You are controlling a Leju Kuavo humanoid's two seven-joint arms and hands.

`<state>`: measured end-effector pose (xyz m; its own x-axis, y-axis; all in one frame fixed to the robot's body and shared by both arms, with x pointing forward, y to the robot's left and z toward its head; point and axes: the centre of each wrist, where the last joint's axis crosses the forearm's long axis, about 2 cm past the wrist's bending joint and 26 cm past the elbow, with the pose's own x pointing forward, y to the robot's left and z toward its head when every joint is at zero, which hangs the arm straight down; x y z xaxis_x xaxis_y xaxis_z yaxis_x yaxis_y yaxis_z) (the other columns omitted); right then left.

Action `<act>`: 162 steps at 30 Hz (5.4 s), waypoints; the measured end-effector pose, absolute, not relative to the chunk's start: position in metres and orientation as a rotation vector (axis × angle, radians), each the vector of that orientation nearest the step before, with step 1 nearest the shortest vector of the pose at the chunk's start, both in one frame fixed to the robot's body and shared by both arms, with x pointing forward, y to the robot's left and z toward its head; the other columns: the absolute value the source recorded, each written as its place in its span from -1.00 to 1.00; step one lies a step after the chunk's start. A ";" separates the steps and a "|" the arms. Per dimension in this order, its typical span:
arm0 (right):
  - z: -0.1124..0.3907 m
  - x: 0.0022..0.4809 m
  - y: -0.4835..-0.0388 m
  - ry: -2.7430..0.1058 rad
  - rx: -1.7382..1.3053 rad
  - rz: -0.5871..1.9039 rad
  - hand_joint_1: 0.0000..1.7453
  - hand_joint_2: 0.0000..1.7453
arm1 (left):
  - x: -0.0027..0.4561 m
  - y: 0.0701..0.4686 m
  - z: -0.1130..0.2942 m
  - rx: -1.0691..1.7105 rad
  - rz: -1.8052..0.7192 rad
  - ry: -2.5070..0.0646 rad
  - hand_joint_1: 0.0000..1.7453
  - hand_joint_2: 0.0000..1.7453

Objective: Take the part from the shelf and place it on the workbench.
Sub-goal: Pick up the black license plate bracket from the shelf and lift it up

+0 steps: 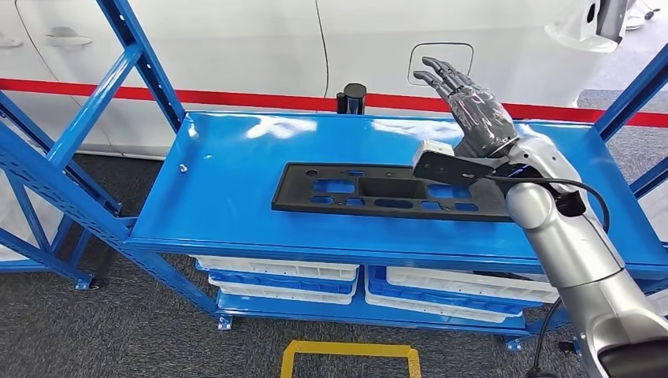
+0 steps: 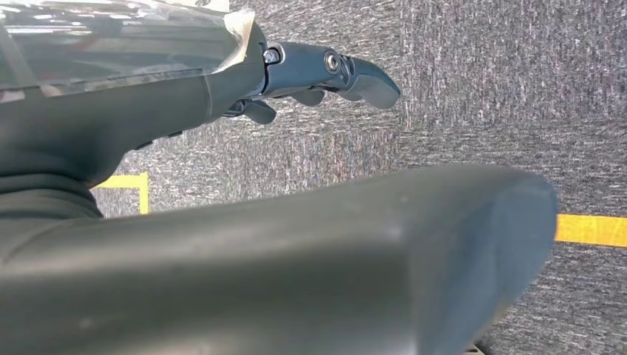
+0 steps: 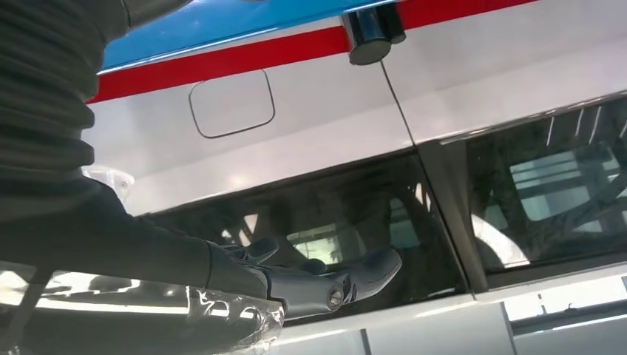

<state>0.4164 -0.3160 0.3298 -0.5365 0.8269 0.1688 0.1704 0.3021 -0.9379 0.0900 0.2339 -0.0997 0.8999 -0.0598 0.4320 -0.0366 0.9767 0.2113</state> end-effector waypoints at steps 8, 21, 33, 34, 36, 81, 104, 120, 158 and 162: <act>0.349 0.419 -0.315 -1.895 -0.868 1.303 -1.00 1.00 | 0.087 0.233 -0.100 0.216 -0.002 -0.451 -1.00 -1.00; 0.343 0.380 -0.338 -1.886 -0.667 1.330 -1.00 1.00 | 0.082 0.220 -0.100 0.184 0.021 -0.440 -1.00 -1.00; 0.318 0.342 -0.357 -1.870 -0.601 1.337 -1.00 1.00 | 0.082 0.214 -0.099 0.161 -0.021 -0.428 -1.00 -1.00; 0.310 0.334 -0.360 -1.869 -0.606 1.326 -1.00 1.00 | 0.084 0.213 -0.098 0.159 -0.038 -0.425 -1.00 -1.00; 0.290 0.317 -0.364 -1.856 -0.614 1.314 -1.00 1.00 | 0.086 0.212 -0.098 0.156 -0.075 -0.419 -1.00 -1.00; 0.187 0.350 -0.375 -1.668 -0.847 1.211 -1.00 1.00 | 0.097 0.208 -0.095 0.167 -0.232 -0.428 -1.00 -1.00; 0.179 0.427 -0.319 -1.661 -0.778 1.125 -1.00 1.00 | 0.099 0.208 -0.094 0.173 -0.236 -0.425 -1.00 -1.00; 0.171 0.447 -0.320 -1.391 -0.653 1.186 0.76 1.00 | 0.099 0.208 -0.095 0.145 -0.265 -0.408 -1.00 -1.00; 0.160 0.435 -0.349 -1.464 -0.745 1.116 1.00 1.00 | 0.103 0.210 -0.094 0.159 -0.307 -0.447 -1.00 -1.00; 0.158 0.429 -0.351 -1.520 -0.751 1.070 1.00 1.00 | 0.104 0.210 -0.094 0.157 -0.304 -0.459 -1.00 -1.00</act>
